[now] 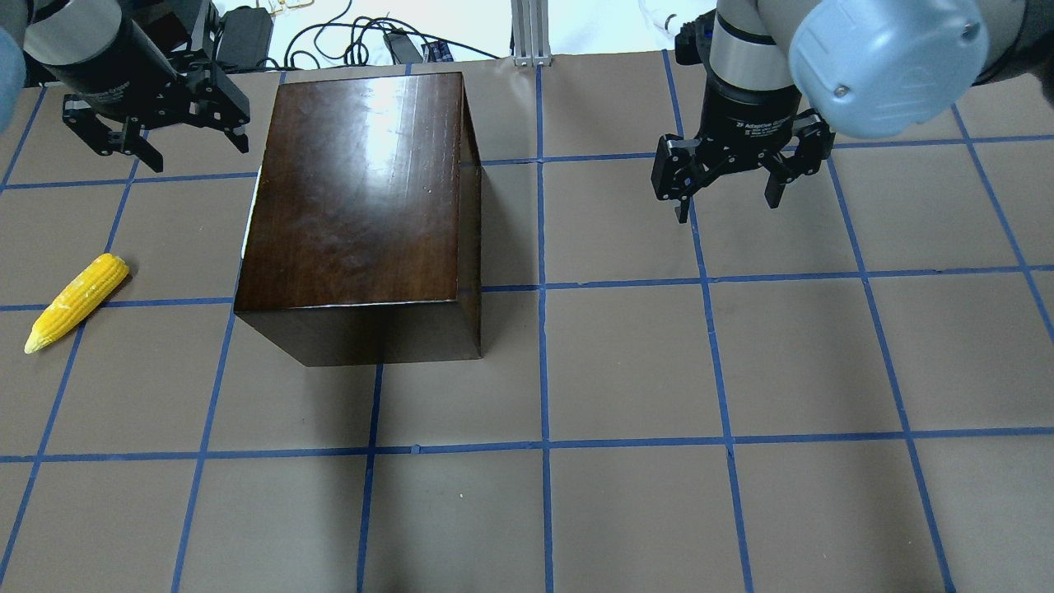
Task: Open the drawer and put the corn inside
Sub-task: 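Move the left gripper around the cabinet toward the white drawer handle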
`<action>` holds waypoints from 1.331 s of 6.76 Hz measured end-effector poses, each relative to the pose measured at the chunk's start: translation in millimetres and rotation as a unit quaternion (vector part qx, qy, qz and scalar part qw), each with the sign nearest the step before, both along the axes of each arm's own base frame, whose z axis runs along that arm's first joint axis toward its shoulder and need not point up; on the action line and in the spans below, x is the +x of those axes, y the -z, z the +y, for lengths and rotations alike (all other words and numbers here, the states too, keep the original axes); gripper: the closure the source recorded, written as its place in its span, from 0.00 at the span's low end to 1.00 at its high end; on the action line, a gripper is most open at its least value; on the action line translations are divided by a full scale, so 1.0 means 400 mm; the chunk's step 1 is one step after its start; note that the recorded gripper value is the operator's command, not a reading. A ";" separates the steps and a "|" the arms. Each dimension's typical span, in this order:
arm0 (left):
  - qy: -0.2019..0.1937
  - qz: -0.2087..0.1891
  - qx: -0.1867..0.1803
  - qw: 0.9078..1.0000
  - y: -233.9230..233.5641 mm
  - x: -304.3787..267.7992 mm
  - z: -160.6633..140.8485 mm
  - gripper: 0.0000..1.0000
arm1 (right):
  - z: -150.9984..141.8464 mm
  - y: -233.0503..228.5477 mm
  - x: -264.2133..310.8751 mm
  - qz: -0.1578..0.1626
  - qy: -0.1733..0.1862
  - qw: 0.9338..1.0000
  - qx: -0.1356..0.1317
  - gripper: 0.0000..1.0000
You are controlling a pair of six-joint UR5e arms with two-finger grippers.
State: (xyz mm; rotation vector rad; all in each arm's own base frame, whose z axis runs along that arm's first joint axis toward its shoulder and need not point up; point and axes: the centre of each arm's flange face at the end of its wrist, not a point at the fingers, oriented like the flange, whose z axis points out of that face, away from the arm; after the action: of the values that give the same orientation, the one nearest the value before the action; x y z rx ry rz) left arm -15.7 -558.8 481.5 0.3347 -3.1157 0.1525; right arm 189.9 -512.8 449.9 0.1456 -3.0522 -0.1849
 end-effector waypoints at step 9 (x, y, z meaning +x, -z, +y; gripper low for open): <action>0.103 0.099 0.026 0.989 0.304 0.321 -0.170 0.00 | 0.000 0.000 0.000 0.000 0.000 1.000 0.000 0.00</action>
State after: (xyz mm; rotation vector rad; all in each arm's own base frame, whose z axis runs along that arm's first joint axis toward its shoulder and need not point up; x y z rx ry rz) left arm 112.7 -626.7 360.0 0.0252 -2.9347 0.0342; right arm 189.9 -512.8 449.9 0.1446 -3.0528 -0.1851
